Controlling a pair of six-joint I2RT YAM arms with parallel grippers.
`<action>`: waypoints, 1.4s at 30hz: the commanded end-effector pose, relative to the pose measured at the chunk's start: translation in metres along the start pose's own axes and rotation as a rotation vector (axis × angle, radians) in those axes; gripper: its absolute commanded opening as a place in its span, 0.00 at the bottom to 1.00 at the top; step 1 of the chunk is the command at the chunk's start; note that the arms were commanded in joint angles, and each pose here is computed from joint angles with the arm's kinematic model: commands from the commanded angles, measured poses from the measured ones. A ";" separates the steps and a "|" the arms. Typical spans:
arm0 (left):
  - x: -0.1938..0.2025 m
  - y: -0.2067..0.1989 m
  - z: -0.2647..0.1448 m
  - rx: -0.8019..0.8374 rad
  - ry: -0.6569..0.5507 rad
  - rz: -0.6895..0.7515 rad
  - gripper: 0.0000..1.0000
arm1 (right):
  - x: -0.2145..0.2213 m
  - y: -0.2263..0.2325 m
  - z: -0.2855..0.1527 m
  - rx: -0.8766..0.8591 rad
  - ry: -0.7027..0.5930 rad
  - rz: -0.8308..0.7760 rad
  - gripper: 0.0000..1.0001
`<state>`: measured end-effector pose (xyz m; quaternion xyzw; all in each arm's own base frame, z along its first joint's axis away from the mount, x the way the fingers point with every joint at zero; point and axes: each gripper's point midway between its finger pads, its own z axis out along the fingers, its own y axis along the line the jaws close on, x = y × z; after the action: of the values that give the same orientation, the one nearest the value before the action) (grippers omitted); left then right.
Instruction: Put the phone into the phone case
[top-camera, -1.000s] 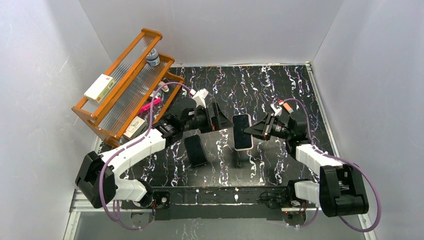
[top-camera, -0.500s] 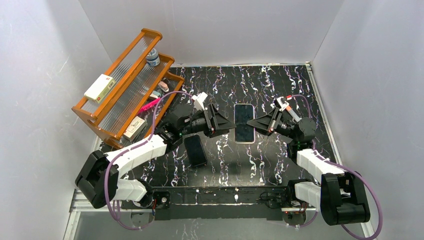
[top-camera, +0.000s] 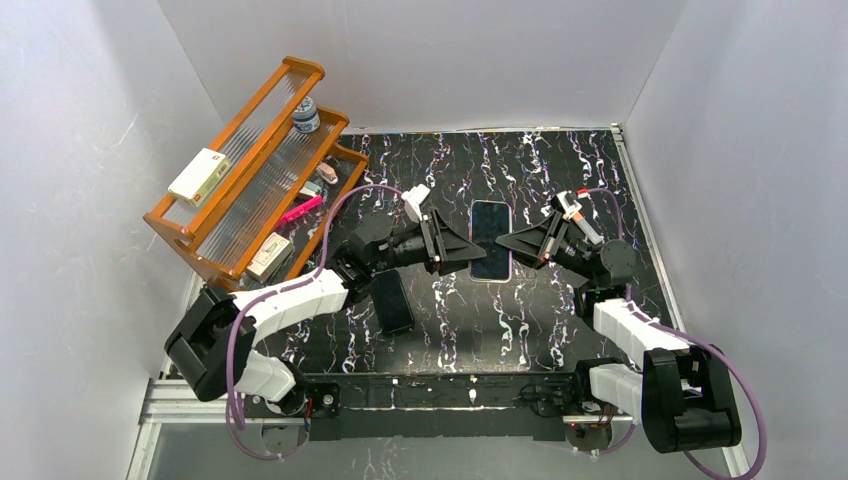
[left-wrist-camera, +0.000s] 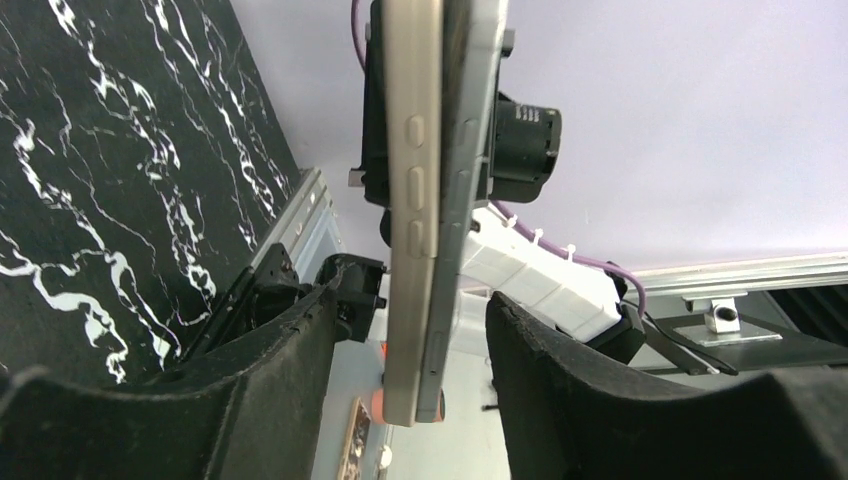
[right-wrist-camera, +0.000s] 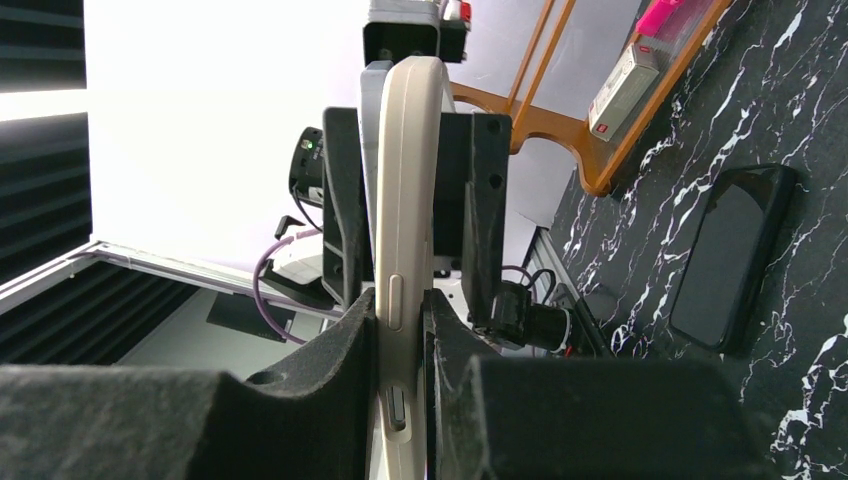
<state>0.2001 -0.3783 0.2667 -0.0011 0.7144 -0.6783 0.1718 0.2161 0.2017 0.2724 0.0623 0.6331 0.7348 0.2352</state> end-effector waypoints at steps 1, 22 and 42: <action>0.010 -0.010 0.004 0.044 0.018 0.018 0.48 | 0.003 0.019 -0.001 -0.072 -0.017 -0.066 0.01; 0.017 0.029 -0.009 -0.141 0.033 0.126 0.17 | 0.006 0.002 -0.003 0.014 -0.011 -0.093 0.04; 0.018 0.011 -0.018 -0.038 -0.019 0.064 0.00 | 0.002 0.023 -0.003 -0.081 -0.048 -0.046 0.15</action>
<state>0.1792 -0.3642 0.2632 0.0060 0.7140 -0.6716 0.1980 0.2126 0.2009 0.2669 0.0835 0.6258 0.7385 0.2366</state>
